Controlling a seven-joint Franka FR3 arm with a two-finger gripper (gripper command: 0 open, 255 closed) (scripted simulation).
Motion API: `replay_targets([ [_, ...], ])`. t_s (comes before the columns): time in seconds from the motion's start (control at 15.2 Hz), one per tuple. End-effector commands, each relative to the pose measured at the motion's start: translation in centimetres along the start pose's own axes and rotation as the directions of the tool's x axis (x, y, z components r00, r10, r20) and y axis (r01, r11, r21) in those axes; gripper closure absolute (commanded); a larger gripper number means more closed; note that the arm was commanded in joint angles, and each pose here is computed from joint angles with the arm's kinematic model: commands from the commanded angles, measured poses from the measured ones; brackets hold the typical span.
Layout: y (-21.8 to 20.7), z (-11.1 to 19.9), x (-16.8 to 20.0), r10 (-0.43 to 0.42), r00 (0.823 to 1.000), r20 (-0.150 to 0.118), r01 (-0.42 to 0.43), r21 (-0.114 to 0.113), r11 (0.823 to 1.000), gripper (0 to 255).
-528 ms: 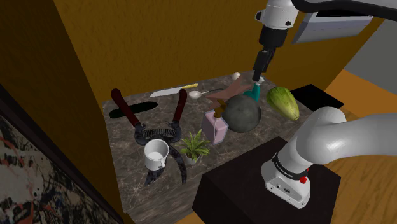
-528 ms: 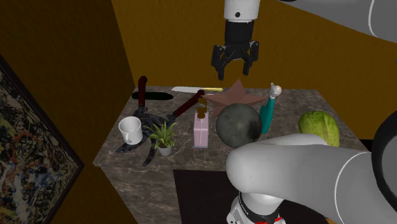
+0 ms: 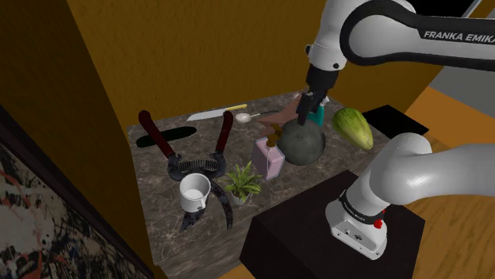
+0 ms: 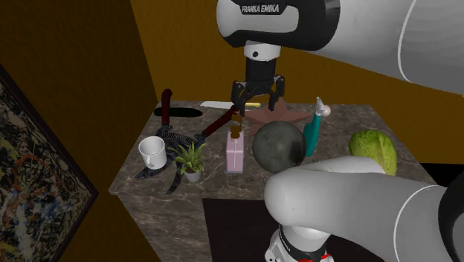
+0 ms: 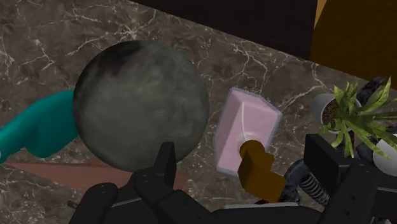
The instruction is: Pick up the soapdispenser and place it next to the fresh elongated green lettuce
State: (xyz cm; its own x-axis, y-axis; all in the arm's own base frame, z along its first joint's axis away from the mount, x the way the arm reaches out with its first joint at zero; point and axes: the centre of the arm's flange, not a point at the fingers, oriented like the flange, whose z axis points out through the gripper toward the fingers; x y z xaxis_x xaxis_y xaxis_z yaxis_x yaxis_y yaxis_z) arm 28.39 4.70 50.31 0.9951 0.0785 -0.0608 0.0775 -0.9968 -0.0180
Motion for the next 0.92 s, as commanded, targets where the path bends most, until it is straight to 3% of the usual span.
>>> replay_targets([
  [0.0,-1.0,2.2,0.1,0.034,0.999,-0.017,-0.034,-0.003,0.999,0],
  [0.53,-5.6,11.5,2.0,0.156,0.985,-0.073,-0.158,-0.014,0.987,0],
  [0.86,-5.9,14.3,2.3,0.166,0.983,-0.078,-0.168,-0.015,0.986,0],
])
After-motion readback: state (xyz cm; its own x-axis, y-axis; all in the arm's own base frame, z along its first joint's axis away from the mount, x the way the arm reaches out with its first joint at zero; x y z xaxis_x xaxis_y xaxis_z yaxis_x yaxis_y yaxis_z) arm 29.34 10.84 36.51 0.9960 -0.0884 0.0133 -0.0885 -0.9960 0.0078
